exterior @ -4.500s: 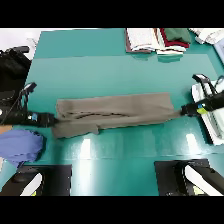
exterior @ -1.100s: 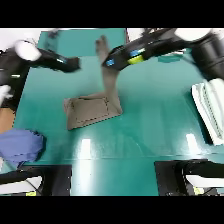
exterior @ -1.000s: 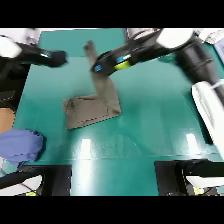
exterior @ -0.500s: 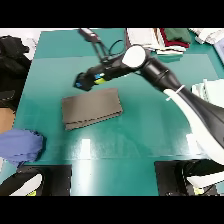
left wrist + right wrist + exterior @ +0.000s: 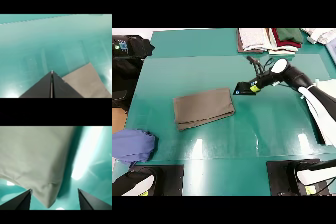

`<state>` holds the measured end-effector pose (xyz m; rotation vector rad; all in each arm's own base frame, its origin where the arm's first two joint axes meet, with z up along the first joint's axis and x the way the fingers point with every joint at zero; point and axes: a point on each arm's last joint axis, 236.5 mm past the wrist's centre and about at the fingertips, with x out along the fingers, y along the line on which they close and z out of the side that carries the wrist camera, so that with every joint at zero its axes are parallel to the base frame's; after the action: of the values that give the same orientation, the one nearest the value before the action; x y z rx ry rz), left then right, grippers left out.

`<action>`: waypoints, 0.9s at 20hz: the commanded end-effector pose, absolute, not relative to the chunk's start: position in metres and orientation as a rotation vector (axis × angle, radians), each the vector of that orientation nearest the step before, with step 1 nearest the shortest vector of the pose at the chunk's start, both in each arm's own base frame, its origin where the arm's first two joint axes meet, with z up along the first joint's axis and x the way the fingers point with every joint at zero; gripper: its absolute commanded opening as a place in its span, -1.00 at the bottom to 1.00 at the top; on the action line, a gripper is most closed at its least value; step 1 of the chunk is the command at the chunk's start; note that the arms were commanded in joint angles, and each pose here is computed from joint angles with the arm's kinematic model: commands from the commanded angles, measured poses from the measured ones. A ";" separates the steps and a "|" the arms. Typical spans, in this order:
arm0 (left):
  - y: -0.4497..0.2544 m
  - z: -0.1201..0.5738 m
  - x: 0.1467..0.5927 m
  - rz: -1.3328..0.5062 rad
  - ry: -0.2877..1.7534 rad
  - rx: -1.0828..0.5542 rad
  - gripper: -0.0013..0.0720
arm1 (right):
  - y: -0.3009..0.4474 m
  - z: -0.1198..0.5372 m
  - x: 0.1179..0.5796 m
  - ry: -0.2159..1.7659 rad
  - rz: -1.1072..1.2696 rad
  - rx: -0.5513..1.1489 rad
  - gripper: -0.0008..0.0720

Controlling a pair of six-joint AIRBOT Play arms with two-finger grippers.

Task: Fold the shirts.

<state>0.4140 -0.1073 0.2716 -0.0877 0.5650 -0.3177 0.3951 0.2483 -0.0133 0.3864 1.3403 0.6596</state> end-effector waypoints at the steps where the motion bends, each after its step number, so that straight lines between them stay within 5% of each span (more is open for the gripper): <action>1: -0.111 0.266 0.417 -0.326 0.577 -0.087 -0.90 | 0.262 -0.053 0.391 1.438 0.657 0.562 0.81; 5: -0.112 0.267 0.418 -0.325 0.572 -0.088 -0.90 | 0.318 -0.069 0.389 1.475 0.754 0.537 0.81; 6: -0.112 0.266 0.418 -0.325 0.574 -0.089 -0.90 | 0.331 -0.073 0.388 1.478 0.776 0.514 0.65; 8: -0.113 0.266 0.417 -0.329 0.579 -0.092 -0.90 | 0.353 -0.080 0.390 1.469 0.808 0.483 0.17; 10: -0.121 0.268 0.415 -0.359 0.579 -0.126 -0.91 | 0.367 -0.078 0.398 1.428 0.832 0.443 -0.90; 14: -0.151 0.270 0.405 -0.436 0.581 -0.122 -0.91 | 0.338 -0.029 0.440 1.257 0.808 0.307 -0.93; 18: -0.209 0.274 0.382 -0.582 0.563 -0.064 -0.90 | 0.222 0.042 0.482 1.099 0.617 0.167 -0.93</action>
<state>0.3955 -0.1772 0.2710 -0.0892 0.5760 -0.5005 0.4589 0.2938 0.0040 0.2807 1.1881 0.7453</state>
